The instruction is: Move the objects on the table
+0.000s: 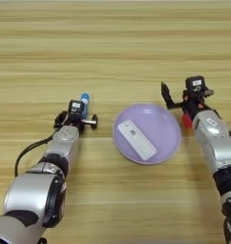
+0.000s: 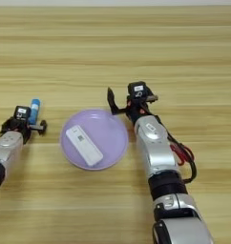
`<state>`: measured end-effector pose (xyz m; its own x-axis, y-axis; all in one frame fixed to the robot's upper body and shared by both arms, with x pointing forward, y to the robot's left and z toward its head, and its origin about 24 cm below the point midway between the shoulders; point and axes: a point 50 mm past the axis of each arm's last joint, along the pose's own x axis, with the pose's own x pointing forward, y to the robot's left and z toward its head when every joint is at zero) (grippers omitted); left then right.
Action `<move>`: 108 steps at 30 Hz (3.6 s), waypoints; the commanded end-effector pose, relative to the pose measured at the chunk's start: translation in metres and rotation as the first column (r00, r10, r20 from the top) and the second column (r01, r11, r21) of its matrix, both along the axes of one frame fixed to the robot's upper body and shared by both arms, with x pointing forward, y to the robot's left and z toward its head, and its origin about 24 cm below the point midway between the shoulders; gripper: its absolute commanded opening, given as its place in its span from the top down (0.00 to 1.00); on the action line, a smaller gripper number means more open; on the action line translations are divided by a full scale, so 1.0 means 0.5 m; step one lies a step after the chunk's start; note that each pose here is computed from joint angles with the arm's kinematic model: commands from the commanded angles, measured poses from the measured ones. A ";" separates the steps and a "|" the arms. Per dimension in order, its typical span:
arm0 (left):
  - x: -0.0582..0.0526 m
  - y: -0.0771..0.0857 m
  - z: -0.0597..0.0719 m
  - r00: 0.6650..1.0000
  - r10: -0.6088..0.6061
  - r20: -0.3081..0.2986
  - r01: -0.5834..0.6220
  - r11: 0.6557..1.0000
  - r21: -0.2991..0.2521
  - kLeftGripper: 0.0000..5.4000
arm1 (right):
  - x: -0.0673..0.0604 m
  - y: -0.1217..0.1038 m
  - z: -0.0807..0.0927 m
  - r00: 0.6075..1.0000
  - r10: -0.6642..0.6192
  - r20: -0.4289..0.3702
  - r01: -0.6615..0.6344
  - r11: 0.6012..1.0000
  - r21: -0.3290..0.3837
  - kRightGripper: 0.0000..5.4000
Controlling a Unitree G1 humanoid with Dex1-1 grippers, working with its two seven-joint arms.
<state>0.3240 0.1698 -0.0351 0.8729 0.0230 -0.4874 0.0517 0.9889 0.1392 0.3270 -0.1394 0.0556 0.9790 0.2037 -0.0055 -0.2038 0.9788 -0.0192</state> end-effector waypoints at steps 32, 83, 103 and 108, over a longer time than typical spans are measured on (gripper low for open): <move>-0.015 -0.007 -0.019 0.998 -0.014 -0.055 0.014 1.000 -0.006 0.66 | -0.005 0.000 -0.004 1.000 -0.004 -0.022 0.004 1.000 -0.002 0.00; -0.008 -0.128 0.064 0.967 -0.127 0.220 0.186 0.945 -0.270 0.76 | -0.002 0.002 -0.010 1.000 -0.014 -0.028 0.014 1.000 -0.009 0.00; -0.092 -0.216 0.094 0.963 -0.248 0.107 0.266 0.811 -0.522 0.76 | 0.003 0.011 -0.011 1.000 -0.018 -0.025 0.018 1.000 -0.009 0.00; -0.105 -0.236 0.082 0.956 -0.289 0.057 0.271 0.787 -0.554 0.76 | 0.003 0.014 -0.010 1.000 -0.018 -0.023 0.018 1.000 -0.009 0.00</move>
<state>0.2832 0.0779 0.0103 0.8213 -0.4391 -0.3642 0.3290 0.8861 -0.3265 0.3263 -0.1358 0.0479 0.9821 0.1846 -0.0369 -0.1855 0.9824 -0.0226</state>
